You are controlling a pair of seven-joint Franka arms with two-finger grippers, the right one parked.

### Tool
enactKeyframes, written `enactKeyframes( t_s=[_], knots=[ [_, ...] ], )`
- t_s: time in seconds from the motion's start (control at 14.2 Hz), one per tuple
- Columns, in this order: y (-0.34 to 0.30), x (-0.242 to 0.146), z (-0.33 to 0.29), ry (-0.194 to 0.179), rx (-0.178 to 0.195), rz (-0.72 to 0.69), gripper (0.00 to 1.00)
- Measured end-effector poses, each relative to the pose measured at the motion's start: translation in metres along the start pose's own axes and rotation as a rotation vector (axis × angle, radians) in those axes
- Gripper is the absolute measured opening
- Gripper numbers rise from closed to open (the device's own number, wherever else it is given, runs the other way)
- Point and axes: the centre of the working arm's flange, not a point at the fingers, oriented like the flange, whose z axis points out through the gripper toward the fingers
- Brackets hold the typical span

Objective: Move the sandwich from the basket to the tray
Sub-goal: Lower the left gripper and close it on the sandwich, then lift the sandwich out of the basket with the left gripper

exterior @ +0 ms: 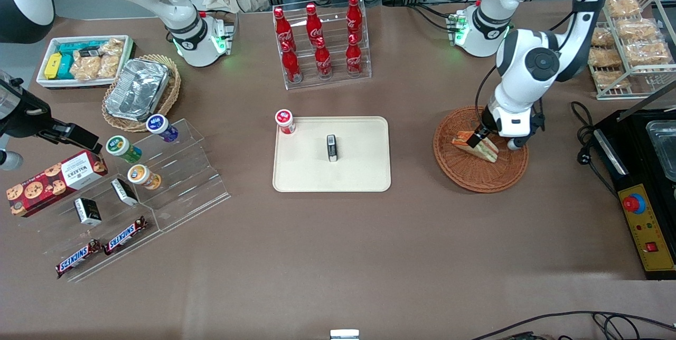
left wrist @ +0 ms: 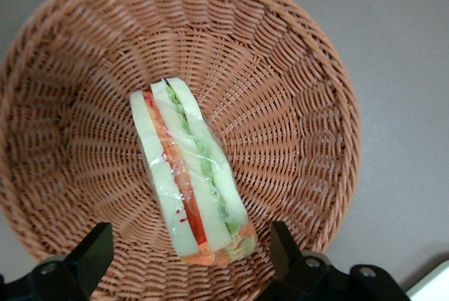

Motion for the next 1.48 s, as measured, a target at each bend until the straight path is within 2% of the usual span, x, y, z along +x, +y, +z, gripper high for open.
enactKeyframes(
  t_s=[0.28, 0.42, 0.49, 0.77, 1.12, 1.27, 1.48],
  knots=[
    [0.004, -0.003, 0.02, 0.007, -0.017, -0.002, 1.0],
    [0.004, -0.003, 0.027, 0.012, -0.01, 0.013, 0.98],
    [0.004, -0.003, 0.029, 0.017, -0.005, 0.021, 0.94],
    [0.005, -0.001, 0.028, 0.026, -0.009, 0.027, 0.5],
    [0.019, 0.009, 0.007, 0.051, -0.046, 0.002, 0.19],
    [0.033, 0.017, -0.02, 0.041, -0.021, 0.002, 0.18],
    [0.066, 0.034, -0.105, 0.007, 0.06, 0.04, 0.16]
  ],
)
